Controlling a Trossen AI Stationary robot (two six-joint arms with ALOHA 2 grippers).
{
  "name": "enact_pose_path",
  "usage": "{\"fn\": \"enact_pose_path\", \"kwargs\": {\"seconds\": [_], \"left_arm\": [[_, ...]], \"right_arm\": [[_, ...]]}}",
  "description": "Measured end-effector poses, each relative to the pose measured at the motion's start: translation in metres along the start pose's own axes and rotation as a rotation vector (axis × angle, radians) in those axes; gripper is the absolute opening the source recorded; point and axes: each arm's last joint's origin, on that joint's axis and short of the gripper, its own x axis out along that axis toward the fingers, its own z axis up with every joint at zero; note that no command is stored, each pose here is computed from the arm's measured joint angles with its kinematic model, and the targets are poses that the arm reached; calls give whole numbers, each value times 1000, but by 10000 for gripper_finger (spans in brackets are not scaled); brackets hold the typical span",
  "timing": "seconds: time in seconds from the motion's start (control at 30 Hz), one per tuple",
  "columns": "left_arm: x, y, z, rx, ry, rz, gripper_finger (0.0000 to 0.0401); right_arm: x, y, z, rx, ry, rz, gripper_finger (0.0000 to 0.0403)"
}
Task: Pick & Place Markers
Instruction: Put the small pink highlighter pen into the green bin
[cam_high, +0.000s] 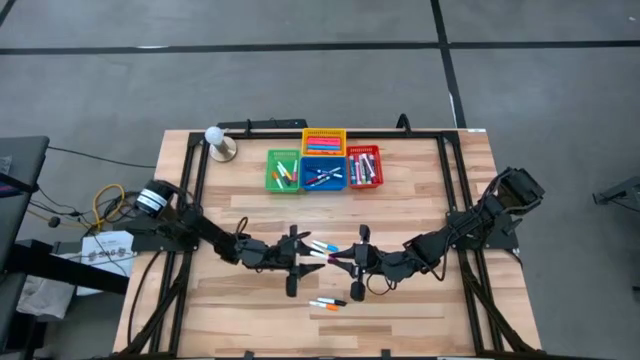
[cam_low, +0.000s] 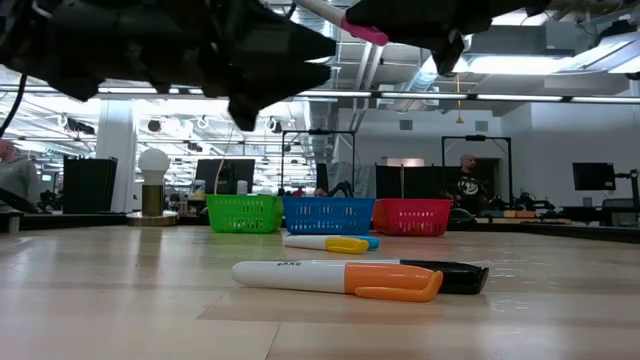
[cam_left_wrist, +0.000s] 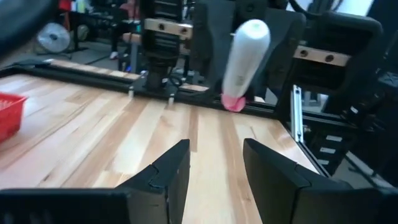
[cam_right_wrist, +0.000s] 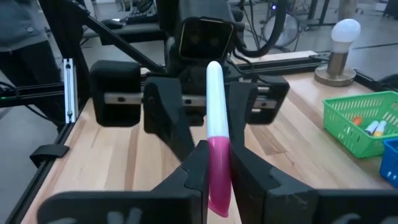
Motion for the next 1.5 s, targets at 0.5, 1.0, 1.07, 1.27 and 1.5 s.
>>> {"fn": "enact_pose_path", "kwargs": {"seconds": [0.5, 1.0, 1.07, 1.27, 1.5], "left_arm": [[10, -6, 8, 95, -31, -83, 149], [10, -6, 16, 65, -110, -91, 149], [10, -7, 17, 63, -116, -91, 149], [10, -5, 17, 57, -121, -48, 149], [10, -4, 18, 53, -125, -23, 115]], "right_arm": [[-3, 4, -3, -30, 20, 25, 42], [-3, 5, -4, -36, 33, 52, 43], [-3, 5, -4, -35, 33, 52, 43], [-3, 5, -4, -36, 33, 52, 43], [-3, 5, -4, -36, 33, 49, 43]]}}
